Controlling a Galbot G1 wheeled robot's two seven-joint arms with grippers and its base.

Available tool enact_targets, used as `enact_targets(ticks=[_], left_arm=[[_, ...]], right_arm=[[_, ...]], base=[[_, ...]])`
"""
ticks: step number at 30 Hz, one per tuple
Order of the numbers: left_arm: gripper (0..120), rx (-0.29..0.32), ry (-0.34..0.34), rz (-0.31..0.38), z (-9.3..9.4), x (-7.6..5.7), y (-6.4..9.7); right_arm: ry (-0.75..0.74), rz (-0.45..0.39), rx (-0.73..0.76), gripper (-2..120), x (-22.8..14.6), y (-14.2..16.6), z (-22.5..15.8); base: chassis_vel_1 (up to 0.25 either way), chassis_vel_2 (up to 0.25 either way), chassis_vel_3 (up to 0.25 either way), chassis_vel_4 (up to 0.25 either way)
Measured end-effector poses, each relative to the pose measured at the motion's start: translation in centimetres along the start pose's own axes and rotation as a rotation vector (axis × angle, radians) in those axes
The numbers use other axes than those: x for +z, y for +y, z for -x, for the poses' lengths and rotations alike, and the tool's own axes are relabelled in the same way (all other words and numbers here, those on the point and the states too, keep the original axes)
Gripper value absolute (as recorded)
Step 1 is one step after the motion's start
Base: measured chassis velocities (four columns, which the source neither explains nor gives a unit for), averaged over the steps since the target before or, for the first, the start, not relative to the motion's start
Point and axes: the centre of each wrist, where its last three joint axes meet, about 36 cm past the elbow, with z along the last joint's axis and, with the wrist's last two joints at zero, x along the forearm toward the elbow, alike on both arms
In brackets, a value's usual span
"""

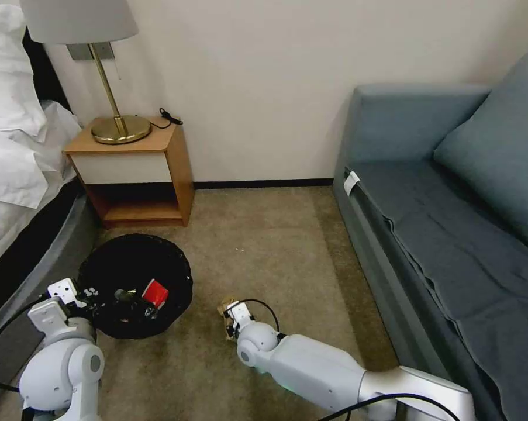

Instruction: Pick up the trash bin, then pick up the garbage on the floor and place it into the trash bin.

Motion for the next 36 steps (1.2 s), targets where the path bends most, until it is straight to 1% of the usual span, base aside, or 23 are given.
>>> enact_targets(ticks=[1,4,5,9,10,11,14,15,17,18,19,21,23,24,25,27,28,29,31,33,34,36], left_arm=[[3,0.0,0.0,0.0,0.0,0.0,0.0],[3,0.003,-0.001,-0.001,0.0,-0.1,0.0],[3,0.003,-0.001,-0.001,0.0,-0.1,0.0],[3,0.01,0.005,0.003,0.1,-0.1,0.0],[3,0.01,0.005,0.003,0.1,-0.1,0.0],[3,0.011,0.007,0.004,0.1,0.0,-0.1],[3,0.019,0.02,0.008,0.2,0.3,-0.4],[3,0.019,0.02,0.008,0.2,0.3,-0.4],[3,0.023,0.024,0.007,0.2,0.4,-0.5],[3,0.024,0.026,0.007,0.3,0.4,-0.6],[3,0.024,0.026,0.007,0.3,0.4,-0.6],[3,0.026,0.03,0.005,0.3,0.6,-0.7],[3,0.029,0.033,0.002,0.3,0.6,-0.9],[3,0.029,0.033,0.002,0.3,0.6,-0.9],[3,0.033,0.036,-0.001,0.2,0.7,-1.0],[3,0.04,0.038,-0.005,0.0,0.7,-1.3],[3,0.042,0.039,-0.008,-0.1,0.7,-1.3],[3,0.042,0.039,-0.008,-0.1,0.7,-1.3],[3,0.048,0.04,-0.013,-0.3,0.7,-1.6],[3,0.051,0.04,-0.017,-0.5,0.7,-1.8],[3,0.051,0.04,-0.017,-0.5,0.7,-1.8],[3,0.051,0.039,-0.02,-0.6,0.7,-1.8]], right_arm=[[0.0,0.0,0.0,0,0.0,0.0,0.0],[-0.062,0.036,-0.004,0,-2.6,-1.2,-2.0],[-0.062,0.036,-0.004,0,-2.6,-1.2,-2.0],[-0.187,0.102,0.026,0,-7.5,-4.2,-4.4],[-0.187,0.102,0.026,0,-7.5,-4.2,-4.4],[-0.209,0.111,0.025,0,-8.3,-4.5,-5.0],[-0.337,0.156,-0.019,0,-12.9,-5.1,-9.1],[-0.337,0.156,-0.019,0,-12.9,-5.1,-9.1],[-0.424,0.183,-0.082,0,-15.9,-4.3,-13.1],[-0.446,0.194,-0.11,0,-16.7,-3.8,-14.5],[-0.446,0.194,-0.11,0,-16.7,-3.8,-14.5],[-0.491,0.213,-0.203,0,-18.5,-1.4,-18.6],[-0.489,0.209,-0.247,0,-18.5,0.4,-19.8],[-0.489,0.209,-0.247,0,-18.5,0.4,-19.8],[-0.482,0.196,-0.273,0,-18.2,2.1,-20.0],[-0.458,0.176,-0.292,0,-17.6,4.1,-19.4],[-0.45,0.169,-0.293,0,-17.3,4.7,-19.0],[-0.45,0.169,-0.293,0,-17.3,4.7,-19.0],[-0.416,0.146,-0.291,0,-16.1,6.7,-17.4],[-0.39,0.132,-0.297,0,-15.2,7.6,-16.7],[-0.39,0.132,-0.297,0,-15.2,7.6,-16.7],[-0.366,0.112,-0.3,0,-13.9,8.4,-16.1]], base=[[0.0,0.0,0.0,0.0],[0.0,0.0,0.0,0.0],[0.0,0.0,0.0,0.0],[0.0,0.0,0.0,0.0],[0.0,0.0,0.0,0.0],[0.0,0.0,0.0,0.0],[0.0,0.0,0.0,0.0],[0.0,0.0,0.0,0.0],[0.0,0.0,0.0,0.0],[0.0,0.0,0.0,0.0],[0.0,0.0,0.0,0.0],[0.0,0.0,0.0,0.0],[0.0,0.0,0.0,0.0],[0.0,0.0,0.0,0.0],[0.0,0.0,0.0,0.0],[0.0,0.0,0.0,0.0],[0.0,0.0,0.0,0.0],[0.0,0.0,0.0,0.0],[0.0,0.0,0.0,0.0],[0.0,0.0,0.0,0.0],[0.0,0.0,0.0,0.0],[0.0,0.0,0.0,0.0]])
